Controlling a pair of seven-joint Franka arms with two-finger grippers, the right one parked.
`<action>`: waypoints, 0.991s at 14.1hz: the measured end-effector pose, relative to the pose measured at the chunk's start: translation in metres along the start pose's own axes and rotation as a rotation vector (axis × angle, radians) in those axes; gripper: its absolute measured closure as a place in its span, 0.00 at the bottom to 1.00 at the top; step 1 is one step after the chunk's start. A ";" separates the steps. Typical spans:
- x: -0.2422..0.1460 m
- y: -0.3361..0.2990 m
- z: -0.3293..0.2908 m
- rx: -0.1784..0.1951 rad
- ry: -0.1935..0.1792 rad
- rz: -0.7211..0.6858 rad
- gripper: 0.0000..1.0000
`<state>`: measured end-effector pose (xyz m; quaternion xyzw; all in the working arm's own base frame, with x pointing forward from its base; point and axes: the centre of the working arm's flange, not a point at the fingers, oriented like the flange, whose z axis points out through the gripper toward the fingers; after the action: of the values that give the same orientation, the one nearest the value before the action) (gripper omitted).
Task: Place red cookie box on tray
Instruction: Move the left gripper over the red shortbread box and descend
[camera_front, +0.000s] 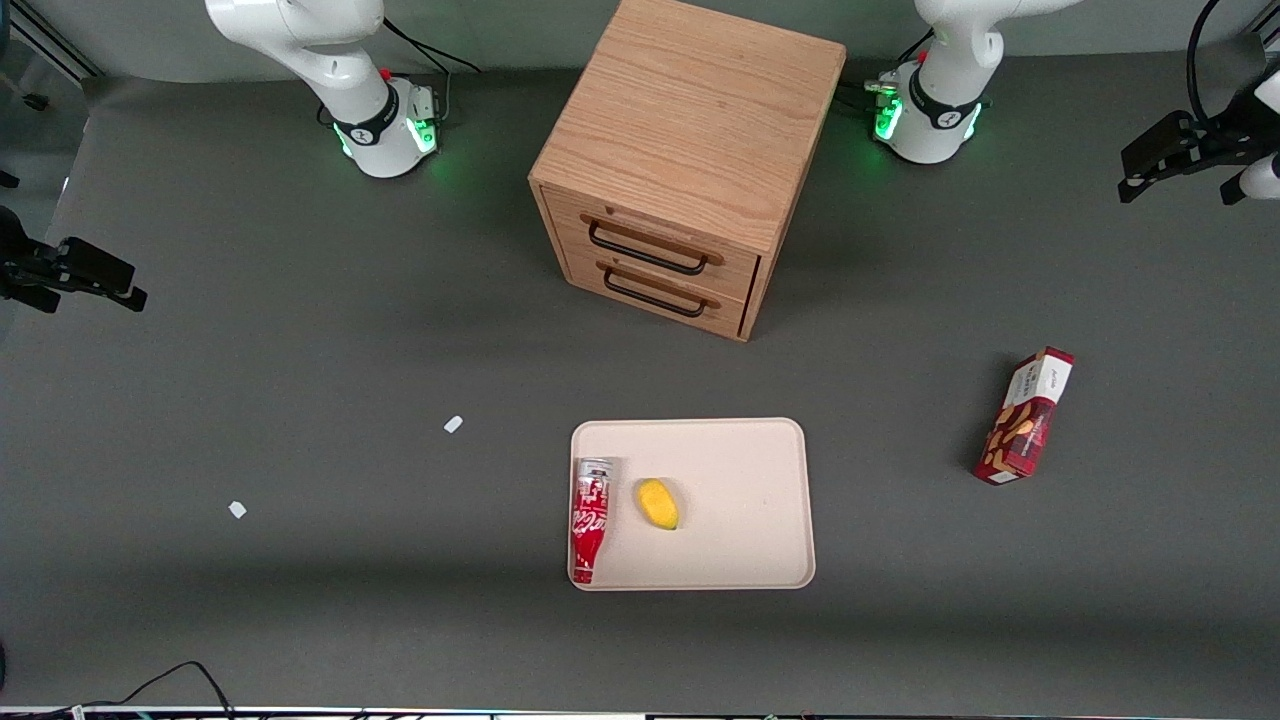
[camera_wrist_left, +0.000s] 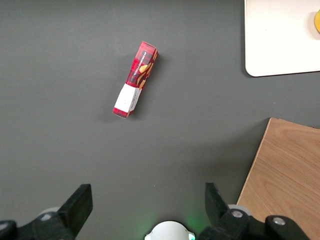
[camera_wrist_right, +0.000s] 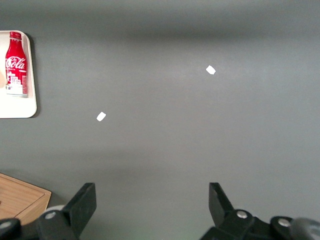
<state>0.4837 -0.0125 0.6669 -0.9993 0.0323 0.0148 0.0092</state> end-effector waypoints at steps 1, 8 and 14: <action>0.000 0.000 0.000 0.000 0.000 0.000 0.00; 0.025 -0.006 0.029 -0.010 -0.034 0.032 0.00; 0.089 -0.027 0.120 0.020 -0.098 0.194 0.00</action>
<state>0.5703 0.0113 0.5448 -0.9894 0.1284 0.0643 0.0194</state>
